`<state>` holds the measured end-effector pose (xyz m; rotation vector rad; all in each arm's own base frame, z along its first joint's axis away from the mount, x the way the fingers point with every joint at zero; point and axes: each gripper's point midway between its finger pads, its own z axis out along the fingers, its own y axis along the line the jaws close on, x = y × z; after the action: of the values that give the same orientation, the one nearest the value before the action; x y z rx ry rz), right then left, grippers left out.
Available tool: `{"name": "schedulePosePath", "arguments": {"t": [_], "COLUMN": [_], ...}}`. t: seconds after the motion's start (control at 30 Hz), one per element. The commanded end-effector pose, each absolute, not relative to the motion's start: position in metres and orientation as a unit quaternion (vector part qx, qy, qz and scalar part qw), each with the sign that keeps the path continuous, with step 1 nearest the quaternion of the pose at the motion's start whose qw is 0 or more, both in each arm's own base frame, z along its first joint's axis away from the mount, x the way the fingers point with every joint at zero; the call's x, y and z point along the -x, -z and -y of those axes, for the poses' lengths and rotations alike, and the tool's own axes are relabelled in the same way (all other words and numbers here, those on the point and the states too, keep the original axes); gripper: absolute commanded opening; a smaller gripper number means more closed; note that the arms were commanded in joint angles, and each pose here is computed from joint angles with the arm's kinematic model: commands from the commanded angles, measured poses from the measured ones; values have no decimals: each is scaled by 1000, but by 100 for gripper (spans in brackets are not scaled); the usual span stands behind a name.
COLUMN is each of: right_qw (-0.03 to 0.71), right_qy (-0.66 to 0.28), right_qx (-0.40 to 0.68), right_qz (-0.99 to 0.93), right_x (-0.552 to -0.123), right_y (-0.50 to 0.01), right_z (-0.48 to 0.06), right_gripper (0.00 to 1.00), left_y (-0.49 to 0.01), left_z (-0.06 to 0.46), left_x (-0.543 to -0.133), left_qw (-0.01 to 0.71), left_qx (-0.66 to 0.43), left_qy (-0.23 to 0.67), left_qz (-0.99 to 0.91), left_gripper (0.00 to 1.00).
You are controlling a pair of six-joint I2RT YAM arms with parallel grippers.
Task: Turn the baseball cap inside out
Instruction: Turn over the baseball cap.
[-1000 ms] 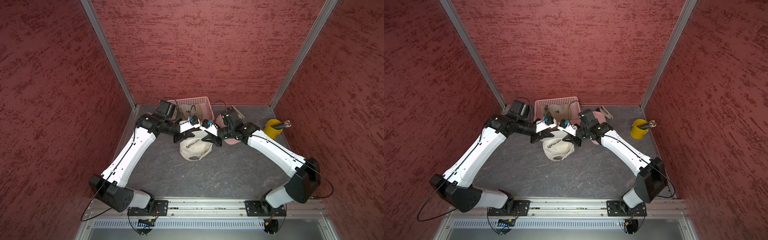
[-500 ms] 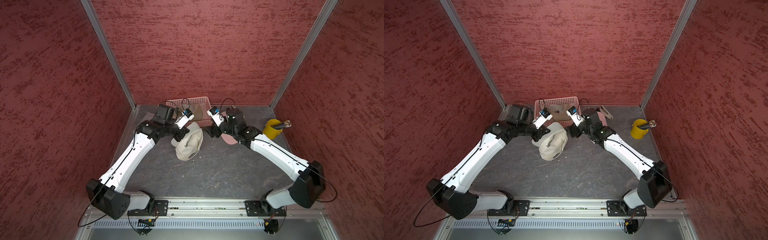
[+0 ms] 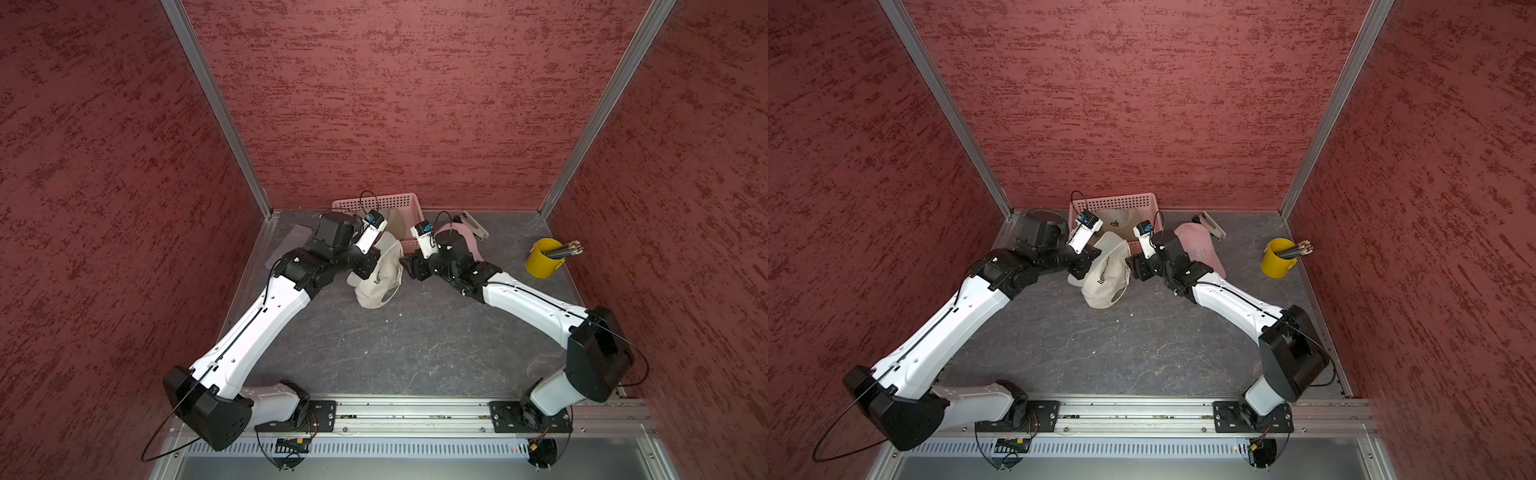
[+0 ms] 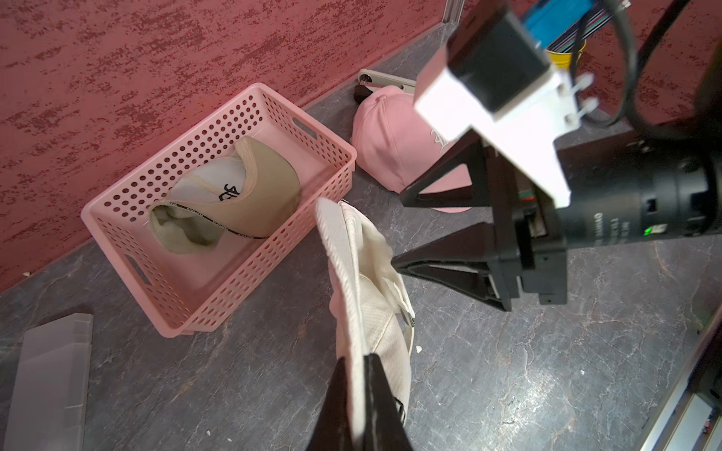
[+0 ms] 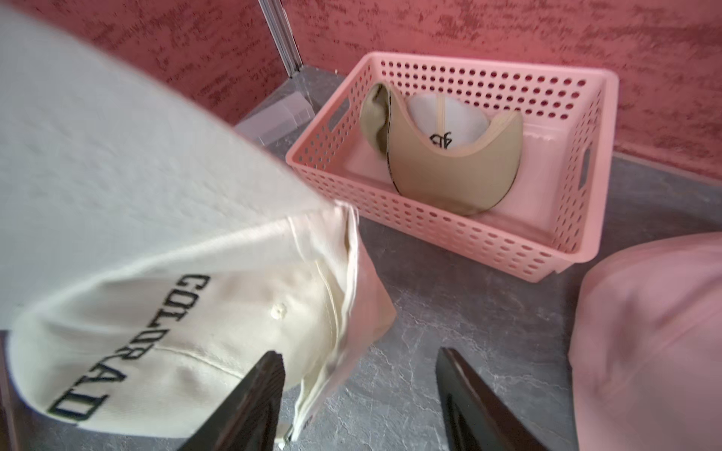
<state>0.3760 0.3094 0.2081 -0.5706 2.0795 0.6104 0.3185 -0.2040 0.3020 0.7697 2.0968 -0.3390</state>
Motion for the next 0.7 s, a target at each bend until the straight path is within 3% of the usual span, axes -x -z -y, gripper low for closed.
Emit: {"name": "schedulePosePath", "arguments": {"t": [0.0, 0.2, 0.27, 0.43, 0.57, 0.67], "right_qw": [454, 445, 437, 404, 367, 352], "right_qy": [-238, -254, -292, -349, -424, -491], "right_qx": [209, 205, 208, 226, 301, 332], "right_qz": [-833, -834, -825, -815, -771, -725], "right_x": [-390, -408, -415, -427, -403, -388], "right_y": [-224, -216, -220, -210, -209, -215], "right_z": [-312, -307, -292, -247, -269, -284], "right_gripper": [61, 21, 13, 13, 22, 23], "left_y": [-326, -332, -336, -375, -406, -420], "left_z": [209, 225, 226, 229, 247, 252], "left_x": [-321, -296, -286, -265, -238, -234], "left_qw": [461, 445, 441, 468, 460, 474], "left_qx": [-302, -336, -340, -311, -320, -308], "left_qy": [142, 206, 232, 337, 445, 478], "left_qz": [-822, -804, -797, -755, -699, -672], "left_gripper": [0, 0, 0, 0, 0, 0]}}
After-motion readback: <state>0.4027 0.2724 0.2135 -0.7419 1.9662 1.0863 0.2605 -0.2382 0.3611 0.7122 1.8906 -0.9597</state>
